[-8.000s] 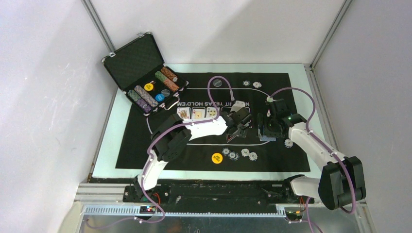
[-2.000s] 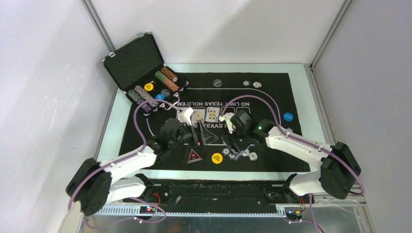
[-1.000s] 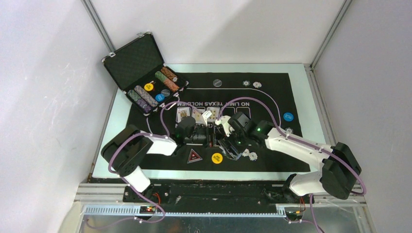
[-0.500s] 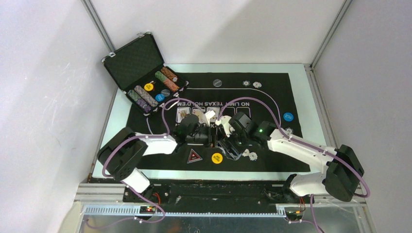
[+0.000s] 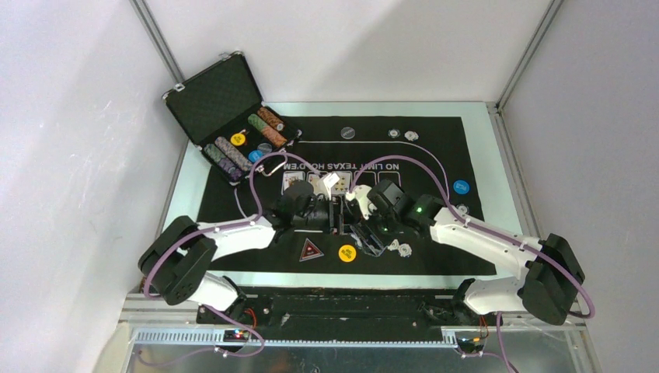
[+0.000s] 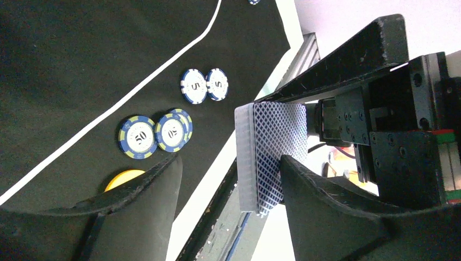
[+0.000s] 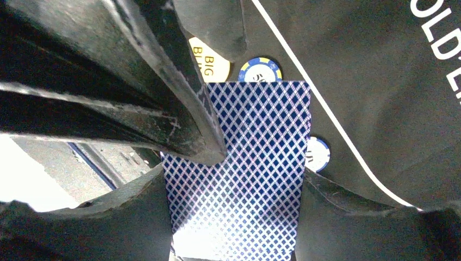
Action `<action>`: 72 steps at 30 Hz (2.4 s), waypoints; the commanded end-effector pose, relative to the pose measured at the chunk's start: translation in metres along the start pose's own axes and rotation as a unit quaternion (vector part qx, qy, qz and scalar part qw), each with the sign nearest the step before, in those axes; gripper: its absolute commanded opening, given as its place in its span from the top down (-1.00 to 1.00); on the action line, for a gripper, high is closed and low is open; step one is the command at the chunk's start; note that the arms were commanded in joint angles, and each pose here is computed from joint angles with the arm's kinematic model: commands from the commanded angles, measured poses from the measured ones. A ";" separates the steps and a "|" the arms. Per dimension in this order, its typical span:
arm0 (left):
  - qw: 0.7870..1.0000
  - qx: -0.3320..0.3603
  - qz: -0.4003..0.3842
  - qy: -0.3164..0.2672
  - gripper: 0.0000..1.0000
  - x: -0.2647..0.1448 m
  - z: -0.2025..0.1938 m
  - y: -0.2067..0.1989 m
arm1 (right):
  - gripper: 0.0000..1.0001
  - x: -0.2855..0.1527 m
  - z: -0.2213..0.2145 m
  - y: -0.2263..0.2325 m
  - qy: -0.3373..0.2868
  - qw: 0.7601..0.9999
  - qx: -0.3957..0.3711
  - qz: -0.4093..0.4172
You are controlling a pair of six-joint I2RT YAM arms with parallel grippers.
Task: Distribute texas hold em gaming equipment
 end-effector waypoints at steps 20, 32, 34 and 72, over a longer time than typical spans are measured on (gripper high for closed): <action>1.000 0.015 0.009 -0.016 0.08 -0.019 0.009 -0.009 | 1.00 -0.019 0.028 -0.001 -0.061 0.998 0.000 -0.020; 1.000 0.010 0.009 -0.008 0.98 -0.022 0.007 -0.012 | 1.00 -0.016 0.027 -0.011 -0.058 0.997 0.018 -0.047; 0.999 0.015 0.033 -0.013 1.00 -0.024 0.009 -0.007 | 1.00 -0.017 0.027 -0.012 -0.057 0.997 0.020 -0.050; 0.986 0.054 0.067 -0.141 1.00 -0.071 0.055 0.003 | 1.00 -0.029 0.007 -0.095 -0.064 0.959 0.175 -0.213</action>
Point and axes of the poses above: each gripper's point midway between its finger pads, its own x axis out along the fingers, its own y axis along the line the jaws close on, z = x × y, the point moved 3 cm from there along -x, back along the fingers, and after that the axes turned 4 degrees about x, right-handed, at the moved point
